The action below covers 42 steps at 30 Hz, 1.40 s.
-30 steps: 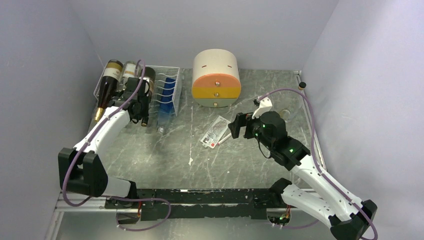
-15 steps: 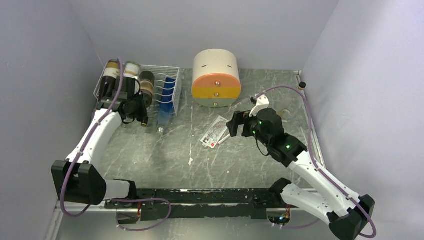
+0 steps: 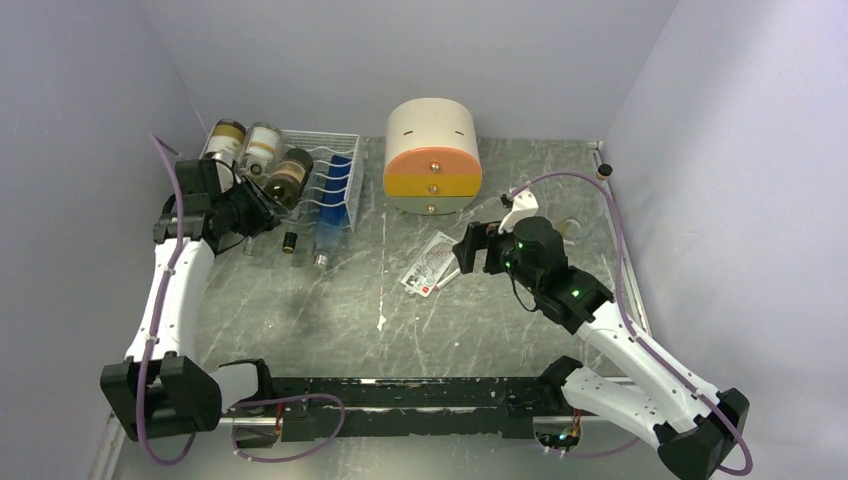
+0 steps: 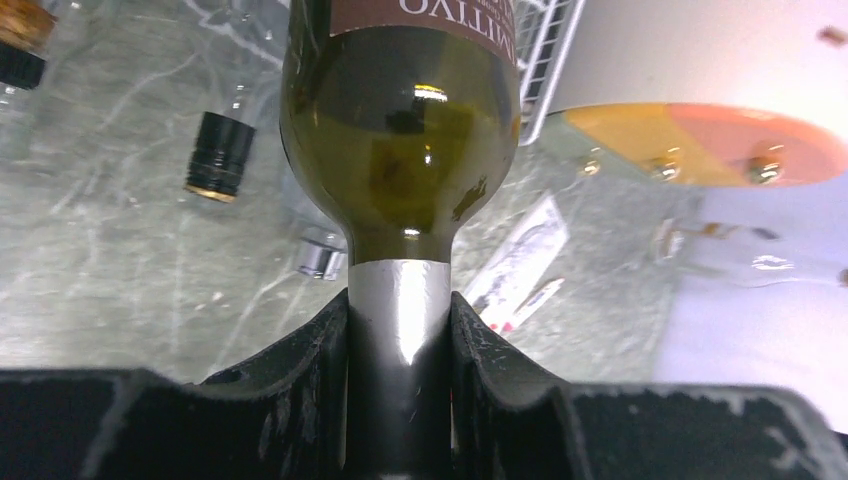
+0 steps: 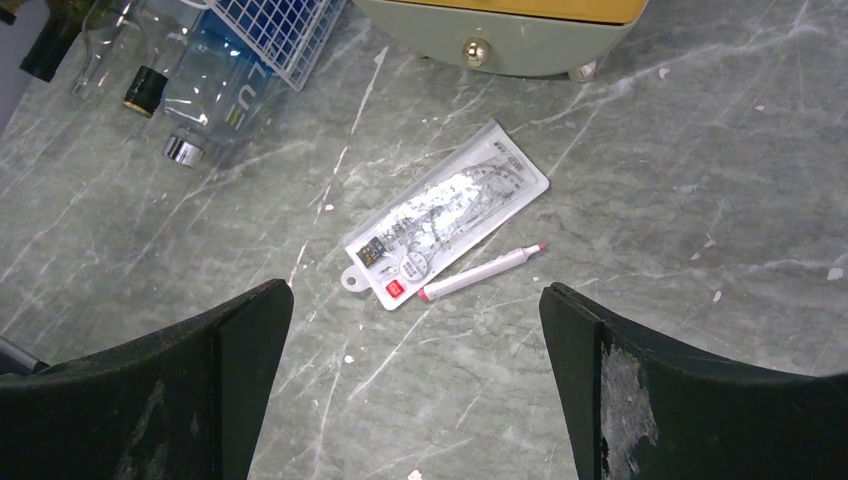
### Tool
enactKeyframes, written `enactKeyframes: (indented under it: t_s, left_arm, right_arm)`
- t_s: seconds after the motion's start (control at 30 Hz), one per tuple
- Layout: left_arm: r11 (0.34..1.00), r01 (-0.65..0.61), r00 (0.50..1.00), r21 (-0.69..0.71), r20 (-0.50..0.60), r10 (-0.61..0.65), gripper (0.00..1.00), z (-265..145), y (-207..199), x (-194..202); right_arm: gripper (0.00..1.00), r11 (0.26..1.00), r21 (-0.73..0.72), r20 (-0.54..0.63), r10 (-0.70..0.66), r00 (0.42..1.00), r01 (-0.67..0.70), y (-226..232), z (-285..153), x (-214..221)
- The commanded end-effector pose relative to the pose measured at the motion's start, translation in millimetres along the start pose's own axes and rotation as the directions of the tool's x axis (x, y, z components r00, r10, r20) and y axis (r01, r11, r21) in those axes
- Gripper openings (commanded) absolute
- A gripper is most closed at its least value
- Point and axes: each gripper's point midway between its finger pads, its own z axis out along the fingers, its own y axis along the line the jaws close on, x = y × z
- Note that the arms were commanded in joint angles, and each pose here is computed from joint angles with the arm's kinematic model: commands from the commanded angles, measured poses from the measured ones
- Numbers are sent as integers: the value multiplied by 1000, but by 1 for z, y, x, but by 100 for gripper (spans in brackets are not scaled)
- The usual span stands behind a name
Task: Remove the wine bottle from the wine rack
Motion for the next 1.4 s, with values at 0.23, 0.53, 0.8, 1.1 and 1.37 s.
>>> enactKeyframes:
  t_s: [0.23,0.53,0.8,1.1,1.37]
  left_arm:
    - [907,168,984,385,-4,-181,7,-32,-60,-16]
    - [872,198,969,448,43,-242,7,-60,-68,-24]
    - [863,130,978,488,78,-191,7,-96,-91,-26]
    - [888,62,997,456,6,-73,7,-97,-77,24]
    - [905,-29,995,425,-71,65,7,-91,-66,74]
  right_arm:
    - [100,1000,-28,16,12,1000,-12,8,2,-6]
    - [100,1000,-27,9,2,1000,-1,7,3,-4]
    - [100,998,-52,-9,-38,999,38,16,15,-11]
    - [100,954,-278,-43,-130,991,113,58,32,-8]
    - [100,868,-478,-58,-180,982,131,105,48,-5]
